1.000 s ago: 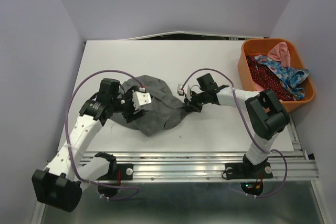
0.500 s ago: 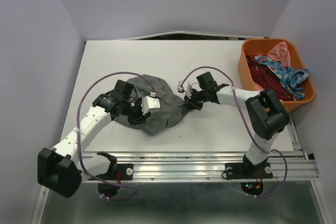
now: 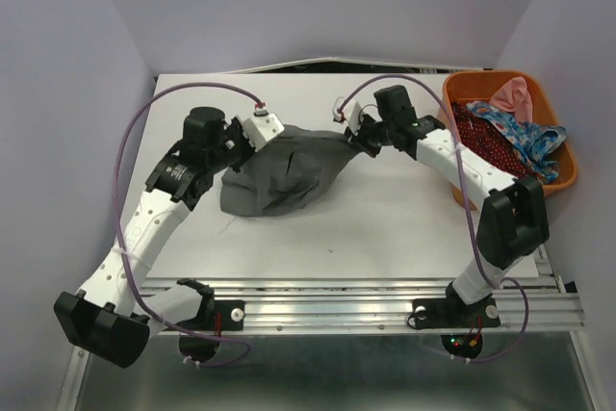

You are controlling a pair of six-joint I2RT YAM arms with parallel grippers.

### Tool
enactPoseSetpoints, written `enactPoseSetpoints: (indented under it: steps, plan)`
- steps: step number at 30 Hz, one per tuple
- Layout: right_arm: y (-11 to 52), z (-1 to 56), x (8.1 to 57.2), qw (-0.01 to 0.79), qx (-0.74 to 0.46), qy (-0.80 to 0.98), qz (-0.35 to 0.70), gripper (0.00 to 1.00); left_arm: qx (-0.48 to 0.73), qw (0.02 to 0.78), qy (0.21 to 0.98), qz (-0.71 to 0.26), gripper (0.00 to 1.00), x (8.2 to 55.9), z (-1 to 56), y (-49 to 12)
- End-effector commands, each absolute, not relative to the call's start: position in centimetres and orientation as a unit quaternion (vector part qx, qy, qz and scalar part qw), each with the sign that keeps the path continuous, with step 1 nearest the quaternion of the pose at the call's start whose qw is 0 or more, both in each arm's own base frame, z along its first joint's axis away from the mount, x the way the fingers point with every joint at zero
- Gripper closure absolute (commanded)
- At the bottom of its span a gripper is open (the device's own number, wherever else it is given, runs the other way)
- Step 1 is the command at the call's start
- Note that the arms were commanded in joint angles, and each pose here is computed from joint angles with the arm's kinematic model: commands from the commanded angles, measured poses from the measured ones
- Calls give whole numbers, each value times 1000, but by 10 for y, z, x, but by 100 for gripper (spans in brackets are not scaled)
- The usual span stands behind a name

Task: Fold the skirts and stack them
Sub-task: Flatten the skirt out

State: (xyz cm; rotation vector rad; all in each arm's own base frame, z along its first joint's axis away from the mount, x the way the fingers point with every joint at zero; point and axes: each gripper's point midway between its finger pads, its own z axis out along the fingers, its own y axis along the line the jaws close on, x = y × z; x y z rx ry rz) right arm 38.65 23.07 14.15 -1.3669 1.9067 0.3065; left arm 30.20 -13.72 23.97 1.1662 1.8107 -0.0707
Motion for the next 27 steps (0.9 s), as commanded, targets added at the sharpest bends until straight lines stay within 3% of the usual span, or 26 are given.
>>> enactPoseSetpoints:
  steps: [1,7,10,11,12,15,16,18,22,27]
  plan:
    - [197,196,374,371,-567,731,80,99,412,594,689,55,100,327,341,-116]
    - [179,164,291,230,-619,734,160,98,502,564,655,-18,100,285,313,-138]
    - [167,130,263,171,-616,748,178,88,506,555,660,-21,100,274,289,-135]
    - [161,113,251,147,-614,754,184,80,505,548,666,-23,100,274,281,-134]
    - [162,106,251,147,-610,756,186,52,500,533,682,-25,100,274,266,-132]
    - [165,89,248,150,-603,759,195,25,500,503,704,-44,100,278,238,-135]
    - [171,89,259,175,-597,759,193,11,500,496,708,-54,100,278,232,-138]
    - [178,88,264,195,-591,757,199,0,498,481,717,-77,100,282,220,-146]
    - [195,99,278,247,-575,750,216,0,495,457,731,-108,100,292,208,-158]
    - [211,128,260,303,-564,729,244,0,493,441,741,-121,100,301,201,-165]
